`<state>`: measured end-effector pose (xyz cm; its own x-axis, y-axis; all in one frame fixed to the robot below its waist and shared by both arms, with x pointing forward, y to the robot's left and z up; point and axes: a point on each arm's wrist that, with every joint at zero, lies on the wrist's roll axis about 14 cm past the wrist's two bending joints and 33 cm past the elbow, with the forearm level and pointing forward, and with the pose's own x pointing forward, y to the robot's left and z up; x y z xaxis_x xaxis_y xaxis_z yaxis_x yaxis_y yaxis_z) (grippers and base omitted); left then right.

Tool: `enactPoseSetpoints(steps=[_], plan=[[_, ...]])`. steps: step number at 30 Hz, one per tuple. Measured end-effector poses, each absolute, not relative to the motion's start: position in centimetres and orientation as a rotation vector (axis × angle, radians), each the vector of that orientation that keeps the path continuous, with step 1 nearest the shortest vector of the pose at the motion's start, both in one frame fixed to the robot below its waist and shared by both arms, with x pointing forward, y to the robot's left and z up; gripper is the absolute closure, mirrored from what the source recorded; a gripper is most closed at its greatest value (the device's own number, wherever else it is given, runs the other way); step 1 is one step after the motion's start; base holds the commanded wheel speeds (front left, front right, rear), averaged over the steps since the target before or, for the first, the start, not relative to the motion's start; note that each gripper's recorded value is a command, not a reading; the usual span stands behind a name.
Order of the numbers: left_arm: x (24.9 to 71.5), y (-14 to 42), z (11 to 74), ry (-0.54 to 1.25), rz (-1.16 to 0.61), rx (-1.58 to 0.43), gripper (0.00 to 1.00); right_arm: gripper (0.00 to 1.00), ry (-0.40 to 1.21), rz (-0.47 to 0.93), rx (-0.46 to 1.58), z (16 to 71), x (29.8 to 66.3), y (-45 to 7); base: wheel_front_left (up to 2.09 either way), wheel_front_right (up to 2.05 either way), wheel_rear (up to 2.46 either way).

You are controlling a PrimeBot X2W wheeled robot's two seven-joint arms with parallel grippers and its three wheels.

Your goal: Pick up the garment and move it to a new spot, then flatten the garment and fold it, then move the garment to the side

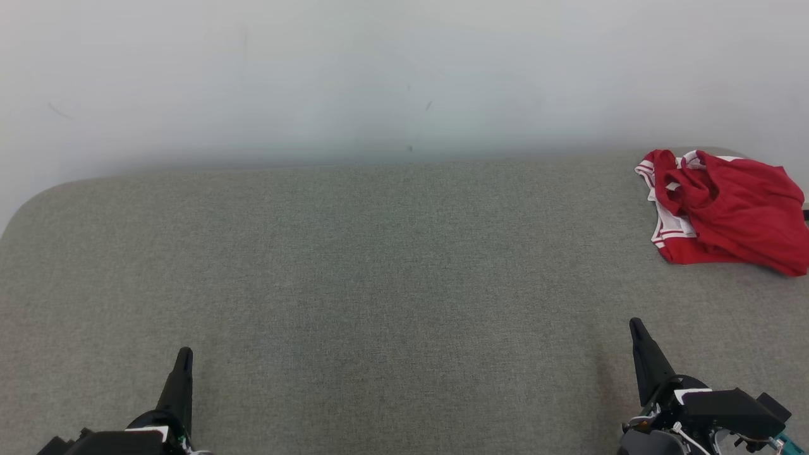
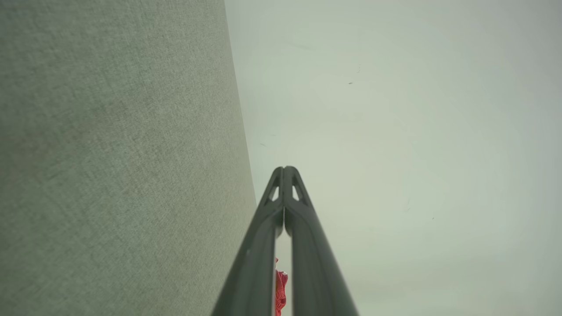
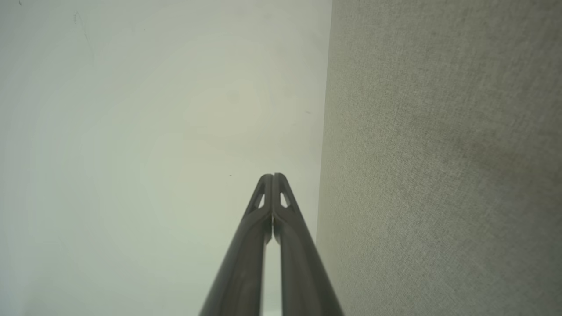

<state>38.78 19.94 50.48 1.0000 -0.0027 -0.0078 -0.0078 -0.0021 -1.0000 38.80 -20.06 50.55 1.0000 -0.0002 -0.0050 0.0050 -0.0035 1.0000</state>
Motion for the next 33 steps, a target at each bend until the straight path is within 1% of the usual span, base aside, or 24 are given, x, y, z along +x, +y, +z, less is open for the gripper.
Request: enactPoseSetpoints(steps=[33], plan=[[38.79, 19.93, 50.48, 0.009, 0.004, -1.573, 1.0, 1.0, 0.005, -0.004, 1.575, 50.54, 38.79, -20.04, 0.0, 0.0, 0.0]])
